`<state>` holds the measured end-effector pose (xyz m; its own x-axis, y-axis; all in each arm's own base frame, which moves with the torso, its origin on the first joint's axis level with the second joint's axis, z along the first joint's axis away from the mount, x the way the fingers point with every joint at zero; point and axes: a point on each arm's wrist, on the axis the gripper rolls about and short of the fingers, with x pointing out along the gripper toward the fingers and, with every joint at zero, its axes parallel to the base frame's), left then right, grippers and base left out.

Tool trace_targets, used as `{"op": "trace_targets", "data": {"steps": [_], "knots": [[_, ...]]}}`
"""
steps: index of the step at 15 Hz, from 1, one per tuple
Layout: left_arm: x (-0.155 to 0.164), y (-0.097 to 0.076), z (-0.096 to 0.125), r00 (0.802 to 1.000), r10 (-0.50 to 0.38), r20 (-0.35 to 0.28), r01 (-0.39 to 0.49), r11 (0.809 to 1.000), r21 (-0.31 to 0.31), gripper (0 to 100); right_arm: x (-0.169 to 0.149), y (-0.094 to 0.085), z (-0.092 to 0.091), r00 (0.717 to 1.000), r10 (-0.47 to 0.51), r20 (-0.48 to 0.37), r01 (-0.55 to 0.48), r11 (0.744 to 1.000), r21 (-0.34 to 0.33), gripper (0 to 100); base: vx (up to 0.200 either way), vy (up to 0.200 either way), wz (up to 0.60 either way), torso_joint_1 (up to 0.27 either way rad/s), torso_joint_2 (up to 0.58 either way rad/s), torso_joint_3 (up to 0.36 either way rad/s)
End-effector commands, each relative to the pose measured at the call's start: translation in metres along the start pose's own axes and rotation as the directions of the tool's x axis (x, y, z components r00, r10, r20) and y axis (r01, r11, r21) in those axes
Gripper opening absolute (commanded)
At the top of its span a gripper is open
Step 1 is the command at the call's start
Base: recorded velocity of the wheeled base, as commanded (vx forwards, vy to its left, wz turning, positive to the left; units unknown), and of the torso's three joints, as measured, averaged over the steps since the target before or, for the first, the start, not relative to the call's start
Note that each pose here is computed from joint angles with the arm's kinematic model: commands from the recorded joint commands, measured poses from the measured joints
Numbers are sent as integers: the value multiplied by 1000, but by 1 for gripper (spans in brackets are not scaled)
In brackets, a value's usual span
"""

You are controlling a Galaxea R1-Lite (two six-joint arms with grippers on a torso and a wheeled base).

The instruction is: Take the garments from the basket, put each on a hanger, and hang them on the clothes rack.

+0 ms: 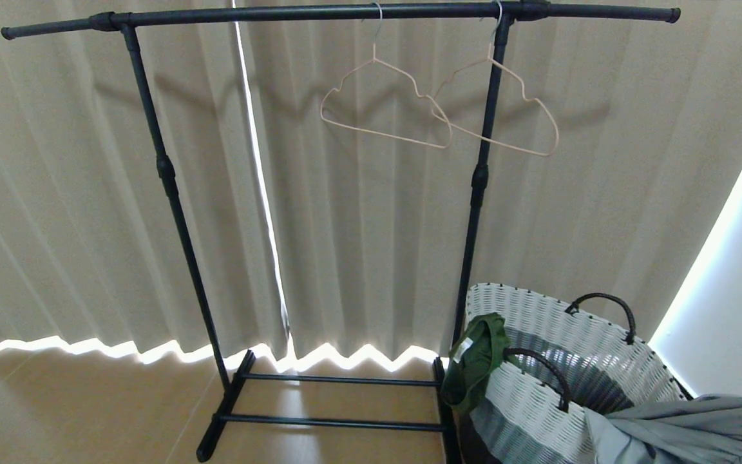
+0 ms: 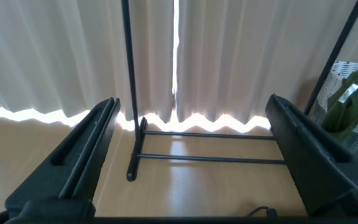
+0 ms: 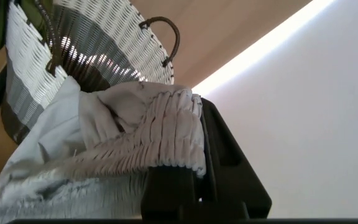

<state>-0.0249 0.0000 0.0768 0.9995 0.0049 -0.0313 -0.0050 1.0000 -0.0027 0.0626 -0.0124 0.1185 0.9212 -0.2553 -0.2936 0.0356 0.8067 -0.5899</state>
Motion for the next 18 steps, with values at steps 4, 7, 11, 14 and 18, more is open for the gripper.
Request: {"op": "trace_targets", "data": {"steps": [4, 7, 11, 14, 18], "knots": [[0, 0, 0, 1000, 1, -1, -1, 1000, 0, 100, 0, 2, -3, 1000, 11, -12, -11, 1000, -2, 0, 0, 50, 0, -1, 1, 1], [0, 0, 0, 1000, 1, -1, -1, 1000, 0, 100, 0, 2, -3, 1000, 11, -12, -11, 1000, 5, 0, 0, 200, 0, 1, 5, 2], [0, 0, 0, 1000, 3, -1, -3, 1000, 0, 100, 0, 3, -3, 1000, 12, -13, -12, 1000, 5, 0, 0, 150, 0, 1, 4, -1], [0, 0, 0, 1000, 4, 1, -4, 1000, -10, 100, 0, 3, -3, 1000, 12, -13, -12, 1000, 5, 0, 0, 0, 0, 0, 0, 0], [0, 0, 0, 1000, 6, 1, -6, 1000, -10, 100, 0, 2, -3, 1000, 11, -12, -11, 1000, 9, 0, 0, 0, 0, 0, 0, 0]]}}
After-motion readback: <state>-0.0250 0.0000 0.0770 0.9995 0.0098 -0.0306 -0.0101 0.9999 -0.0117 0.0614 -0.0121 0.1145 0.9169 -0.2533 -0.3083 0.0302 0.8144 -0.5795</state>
